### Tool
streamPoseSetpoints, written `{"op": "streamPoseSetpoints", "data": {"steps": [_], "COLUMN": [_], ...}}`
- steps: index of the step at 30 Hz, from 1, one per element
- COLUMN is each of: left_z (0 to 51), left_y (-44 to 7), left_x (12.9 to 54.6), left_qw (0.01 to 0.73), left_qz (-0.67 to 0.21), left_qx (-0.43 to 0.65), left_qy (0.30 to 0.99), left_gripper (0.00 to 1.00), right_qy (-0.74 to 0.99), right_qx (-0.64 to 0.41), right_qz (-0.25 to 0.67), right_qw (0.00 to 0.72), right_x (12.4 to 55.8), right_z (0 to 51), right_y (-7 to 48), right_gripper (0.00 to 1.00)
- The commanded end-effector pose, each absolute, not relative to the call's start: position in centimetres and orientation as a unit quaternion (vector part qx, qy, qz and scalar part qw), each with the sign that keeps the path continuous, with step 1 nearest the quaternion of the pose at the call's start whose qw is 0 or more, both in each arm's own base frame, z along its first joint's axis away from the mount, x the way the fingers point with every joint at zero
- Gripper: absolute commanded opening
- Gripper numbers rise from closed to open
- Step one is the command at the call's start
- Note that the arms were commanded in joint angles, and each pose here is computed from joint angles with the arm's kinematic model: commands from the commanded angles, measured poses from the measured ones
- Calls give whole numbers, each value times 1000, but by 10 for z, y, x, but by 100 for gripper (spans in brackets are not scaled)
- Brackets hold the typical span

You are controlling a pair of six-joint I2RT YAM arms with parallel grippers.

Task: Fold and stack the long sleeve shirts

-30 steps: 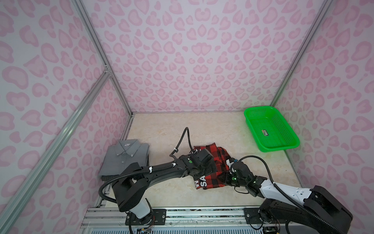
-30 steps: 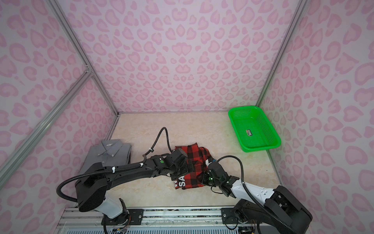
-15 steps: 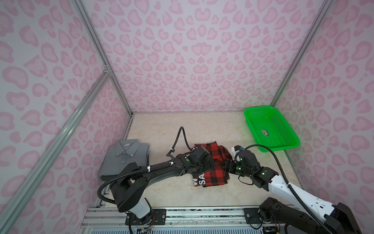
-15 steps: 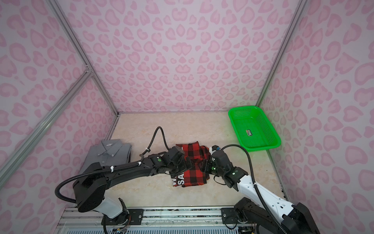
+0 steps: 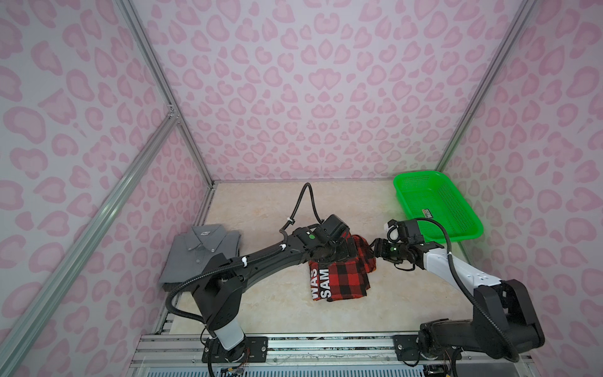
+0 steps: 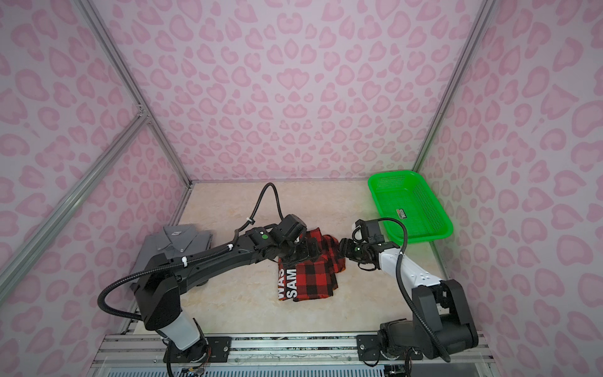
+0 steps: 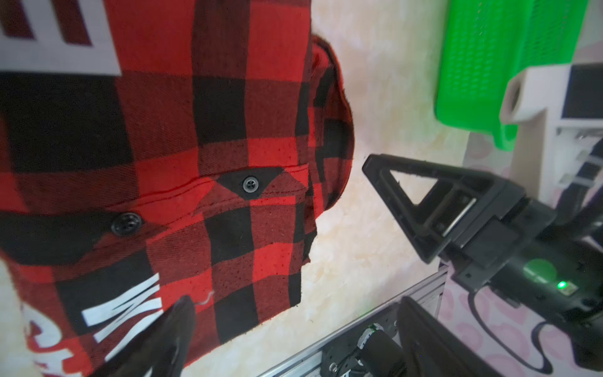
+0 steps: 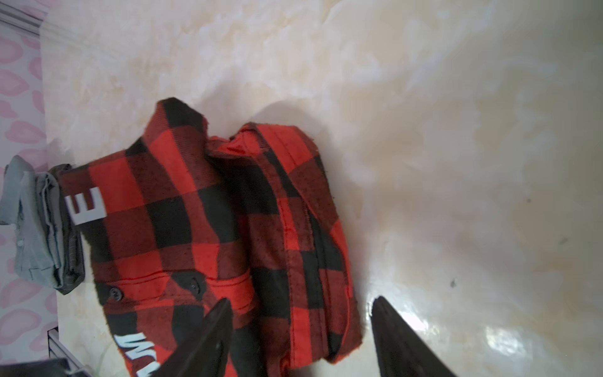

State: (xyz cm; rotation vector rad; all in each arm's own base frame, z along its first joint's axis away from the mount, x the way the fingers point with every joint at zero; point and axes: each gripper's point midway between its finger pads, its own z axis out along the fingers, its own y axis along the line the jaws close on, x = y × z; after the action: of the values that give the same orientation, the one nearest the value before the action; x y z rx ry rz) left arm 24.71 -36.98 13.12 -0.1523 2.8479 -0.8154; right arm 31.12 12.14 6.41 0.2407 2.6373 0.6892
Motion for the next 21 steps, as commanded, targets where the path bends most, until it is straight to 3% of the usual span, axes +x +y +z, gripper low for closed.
{"op": "streamPoseSetpoints", "data": {"steps": [1,9,21], "left_z": [125,81,57], "left_y": [-382,-396,-365], "left_x": [246,257,279], "left_qw": [72,48,44], "left_qz": [-271,-245,-229], "left_qx": [-37,-46,-79], "left_qy": [959,967,969], "left_gripper": [97,96,95], "right_qy": [941,932,907], "right_qx": [85,71,13], "right_qz": [237,266,361], "right_qw": [227,234,218], "right_x": [328,340,309], "right_z": [62,51,46], "right_y": [119,129,178], "right_gripper": [61,60,68]}}
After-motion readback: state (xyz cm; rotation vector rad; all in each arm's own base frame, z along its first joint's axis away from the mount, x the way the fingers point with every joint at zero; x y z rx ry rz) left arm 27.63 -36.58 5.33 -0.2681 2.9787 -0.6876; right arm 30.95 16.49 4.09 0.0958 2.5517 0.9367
